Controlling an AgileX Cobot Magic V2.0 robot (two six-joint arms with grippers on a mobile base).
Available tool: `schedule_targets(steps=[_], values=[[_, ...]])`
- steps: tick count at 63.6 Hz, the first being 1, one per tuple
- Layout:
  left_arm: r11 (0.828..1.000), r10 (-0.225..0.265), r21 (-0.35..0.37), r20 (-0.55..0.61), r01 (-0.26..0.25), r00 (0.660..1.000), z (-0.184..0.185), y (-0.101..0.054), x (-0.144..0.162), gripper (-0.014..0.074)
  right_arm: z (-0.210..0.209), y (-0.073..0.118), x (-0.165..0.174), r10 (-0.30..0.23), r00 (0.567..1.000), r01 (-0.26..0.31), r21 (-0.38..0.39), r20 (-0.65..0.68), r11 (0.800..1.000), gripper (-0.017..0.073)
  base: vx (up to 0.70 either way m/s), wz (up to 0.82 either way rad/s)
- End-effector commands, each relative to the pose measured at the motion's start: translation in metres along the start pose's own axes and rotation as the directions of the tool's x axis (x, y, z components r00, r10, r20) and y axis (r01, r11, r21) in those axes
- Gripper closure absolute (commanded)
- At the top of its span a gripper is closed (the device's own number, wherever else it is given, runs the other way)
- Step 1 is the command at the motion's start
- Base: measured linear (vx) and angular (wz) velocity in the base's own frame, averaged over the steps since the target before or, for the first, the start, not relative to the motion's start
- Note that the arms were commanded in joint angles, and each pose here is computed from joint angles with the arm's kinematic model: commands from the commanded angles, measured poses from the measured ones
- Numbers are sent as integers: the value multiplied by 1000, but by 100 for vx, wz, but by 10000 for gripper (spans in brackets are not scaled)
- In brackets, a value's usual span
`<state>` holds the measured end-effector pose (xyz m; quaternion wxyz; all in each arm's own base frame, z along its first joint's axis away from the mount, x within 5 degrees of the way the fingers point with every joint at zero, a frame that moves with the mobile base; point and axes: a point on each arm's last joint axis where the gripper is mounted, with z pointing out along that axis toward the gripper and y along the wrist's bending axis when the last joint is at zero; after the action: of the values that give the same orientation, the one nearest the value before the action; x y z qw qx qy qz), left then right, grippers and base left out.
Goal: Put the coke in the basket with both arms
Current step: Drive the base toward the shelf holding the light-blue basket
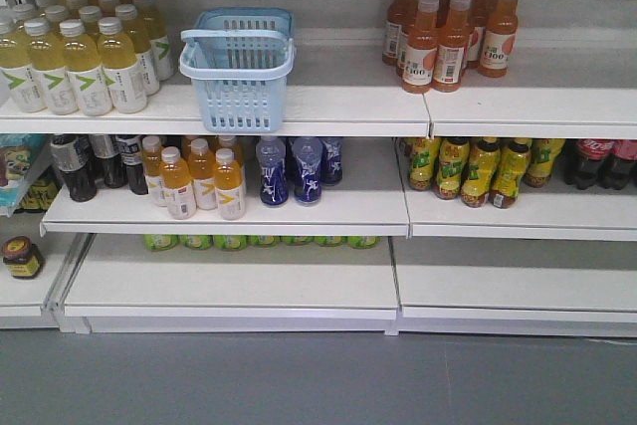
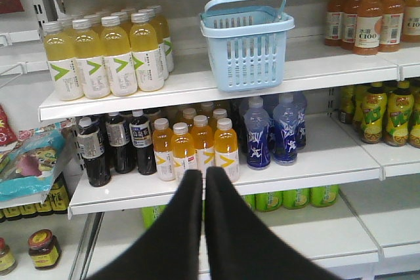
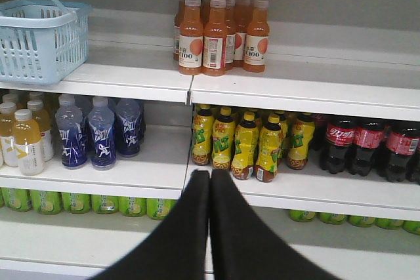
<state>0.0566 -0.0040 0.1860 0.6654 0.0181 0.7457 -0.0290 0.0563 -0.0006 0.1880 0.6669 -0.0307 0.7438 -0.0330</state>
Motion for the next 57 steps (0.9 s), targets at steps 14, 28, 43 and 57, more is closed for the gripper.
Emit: schedule_targets(steps=[14, 28, 43, 57], values=[[1000, -19, 7, 124, 19, 992, -4, 0, -18, 600, -1, 0, -4, -13, 997, 13, 10, 75, 1000, 569, 22, 0], [1000, -19, 7, 124, 19, 992, -4, 0, -18, 600, -1, 0, -4, -13, 997, 13, 10, 75, 1000, 569, 21, 0], [1000, -19, 7, 124, 19, 992, -4, 0, -18, 600, -1, 0, -4, -13, 997, 13, 10, 75, 1000, 569, 19, -1], [1000, -19, 7, 124, 19, 992, -4, 0, -18, 600, -1, 0, -4, -13, 997, 13, 10, 75, 1000, 569, 17, 0]])
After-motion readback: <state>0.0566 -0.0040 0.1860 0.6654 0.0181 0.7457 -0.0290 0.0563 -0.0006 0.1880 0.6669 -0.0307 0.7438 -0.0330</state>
